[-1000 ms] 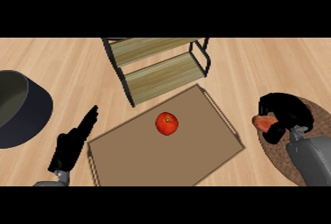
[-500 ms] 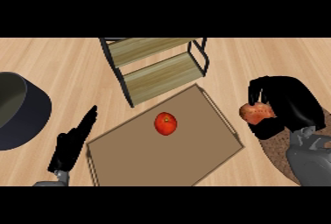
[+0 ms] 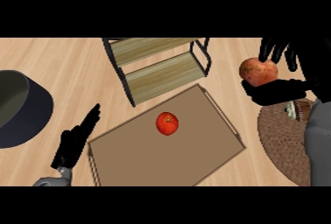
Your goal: Pick the sweet potato from the placemat and place it in the tiered shelf
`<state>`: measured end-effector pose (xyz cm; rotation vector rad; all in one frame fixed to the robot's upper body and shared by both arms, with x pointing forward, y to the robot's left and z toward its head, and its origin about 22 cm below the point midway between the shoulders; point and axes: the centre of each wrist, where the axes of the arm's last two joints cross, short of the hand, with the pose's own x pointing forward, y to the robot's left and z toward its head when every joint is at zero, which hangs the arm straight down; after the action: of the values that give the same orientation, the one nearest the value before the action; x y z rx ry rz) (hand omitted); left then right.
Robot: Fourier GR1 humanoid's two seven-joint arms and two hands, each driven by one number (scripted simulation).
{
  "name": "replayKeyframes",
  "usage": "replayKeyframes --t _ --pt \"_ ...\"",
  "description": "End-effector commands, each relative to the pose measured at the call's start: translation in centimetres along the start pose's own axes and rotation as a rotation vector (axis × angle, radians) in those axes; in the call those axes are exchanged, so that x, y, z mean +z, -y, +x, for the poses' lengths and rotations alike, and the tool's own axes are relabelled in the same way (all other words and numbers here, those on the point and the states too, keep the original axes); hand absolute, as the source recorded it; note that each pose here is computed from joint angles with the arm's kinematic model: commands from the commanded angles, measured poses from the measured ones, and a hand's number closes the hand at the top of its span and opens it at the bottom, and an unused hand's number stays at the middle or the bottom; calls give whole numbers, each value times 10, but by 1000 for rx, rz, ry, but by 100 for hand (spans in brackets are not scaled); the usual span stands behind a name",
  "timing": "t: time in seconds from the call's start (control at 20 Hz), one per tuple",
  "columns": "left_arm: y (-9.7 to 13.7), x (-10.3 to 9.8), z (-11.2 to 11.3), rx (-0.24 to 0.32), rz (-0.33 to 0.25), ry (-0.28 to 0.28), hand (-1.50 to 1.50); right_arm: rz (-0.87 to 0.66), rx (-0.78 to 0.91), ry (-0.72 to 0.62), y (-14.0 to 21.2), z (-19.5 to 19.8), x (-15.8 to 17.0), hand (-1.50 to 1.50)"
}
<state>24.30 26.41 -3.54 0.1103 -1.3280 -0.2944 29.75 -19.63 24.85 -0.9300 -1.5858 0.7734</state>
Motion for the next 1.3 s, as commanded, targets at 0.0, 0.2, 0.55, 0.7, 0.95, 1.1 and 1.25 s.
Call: replayKeyframes --t 0.0,0.2,0.55,0.7,0.95,1.1,1.25 --pt "9 7 -9 7 -12 0 0 -47 -24 7 7 26 -27 150" --pt "-26 0 -9 -9 0 -15 0 -69 12 -35 19 47 -67 150" --pt "-7 -11 11 -5 -24 1 0 -92 0 -47 -11 53 -121 150" --pt "-1 -13 12 -11 -32 3 0 -78 31 -8 -24 65 -140 150" --pt "15 -16 18 -6 -17 16 0 -5 58 21 -33 85 -159 150" --pt "16 -2 12 -12 -31 16 0 38 71 4 -45 74 -169 150" --pt "1 -12 8 -12 -48 17 0 75 82 2 -67 70 -171 150"
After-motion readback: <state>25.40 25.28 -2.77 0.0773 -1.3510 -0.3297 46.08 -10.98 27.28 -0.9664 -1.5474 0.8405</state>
